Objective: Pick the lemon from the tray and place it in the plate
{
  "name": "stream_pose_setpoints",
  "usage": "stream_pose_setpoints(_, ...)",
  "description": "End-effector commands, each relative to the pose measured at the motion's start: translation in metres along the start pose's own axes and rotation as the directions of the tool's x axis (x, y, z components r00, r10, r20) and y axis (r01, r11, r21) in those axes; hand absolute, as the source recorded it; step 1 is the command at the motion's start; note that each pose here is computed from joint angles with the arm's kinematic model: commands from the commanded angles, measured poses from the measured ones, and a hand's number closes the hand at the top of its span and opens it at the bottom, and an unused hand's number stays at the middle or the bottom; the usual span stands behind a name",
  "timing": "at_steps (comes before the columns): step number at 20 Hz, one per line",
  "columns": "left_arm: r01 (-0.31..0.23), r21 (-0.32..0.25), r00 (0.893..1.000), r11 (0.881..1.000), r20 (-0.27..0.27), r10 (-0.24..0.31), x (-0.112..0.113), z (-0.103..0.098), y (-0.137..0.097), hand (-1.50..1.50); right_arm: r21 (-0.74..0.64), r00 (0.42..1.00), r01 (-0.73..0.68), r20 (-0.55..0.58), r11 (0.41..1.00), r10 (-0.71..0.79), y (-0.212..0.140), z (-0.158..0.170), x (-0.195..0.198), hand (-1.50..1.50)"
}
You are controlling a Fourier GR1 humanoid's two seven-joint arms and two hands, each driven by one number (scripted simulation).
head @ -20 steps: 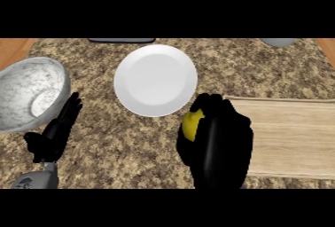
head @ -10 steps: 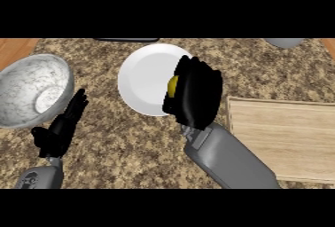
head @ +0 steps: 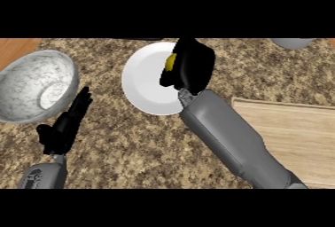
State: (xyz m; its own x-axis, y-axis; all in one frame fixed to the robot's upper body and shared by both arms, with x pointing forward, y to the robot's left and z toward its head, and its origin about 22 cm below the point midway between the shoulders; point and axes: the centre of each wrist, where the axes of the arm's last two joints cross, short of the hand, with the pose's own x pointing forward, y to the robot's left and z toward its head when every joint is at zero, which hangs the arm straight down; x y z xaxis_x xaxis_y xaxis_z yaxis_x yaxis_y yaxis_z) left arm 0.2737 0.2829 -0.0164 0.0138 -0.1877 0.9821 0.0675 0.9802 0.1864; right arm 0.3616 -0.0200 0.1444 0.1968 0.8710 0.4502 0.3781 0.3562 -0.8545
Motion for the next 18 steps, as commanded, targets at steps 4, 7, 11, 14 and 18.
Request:
stream_pose_setpoints(4,0.010,-0.016,1.000,1.000,0.000,-0.010,0.004,-0.005,0.013,0.00,-0.089,0.951,0.133,-0.269,0.987,-0.152,0.030,-0.017,-0.017,-1.50)
stream_pose_setpoints(7,0.007,-0.017,1.000,1.000,0.015,-0.006,0.001,-0.006,0.005,0.00,-0.094,0.926,0.188,-0.314,0.978,-0.209,0.029,-0.030,-0.017,-1.50)
stream_pose_setpoints(11,-0.004,-0.032,1.000,0.999,0.017,0.004,0.010,-0.013,-0.009,0.00,-0.151,0.902,0.271,-0.306,0.951,-0.305,0.036,-0.033,-0.022,-1.50)
stream_pose_setpoints(14,-0.007,0.006,1.000,1.000,0.001,0.007,-0.004,0.002,-0.008,0.00,-0.273,0.850,0.386,-0.266,0.881,-0.455,0.033,-0.039,-0.031,-1.50)
stream_pose_setpoints(18,0.009,0.017,1.000,1.000,-0.011,-0.009,-0.003,-0.001,-0.005,0.00,-0.360,0.761,0.514,-0.229,0.779,-0.607,0.032,-0.034,-0.034,-1.50)
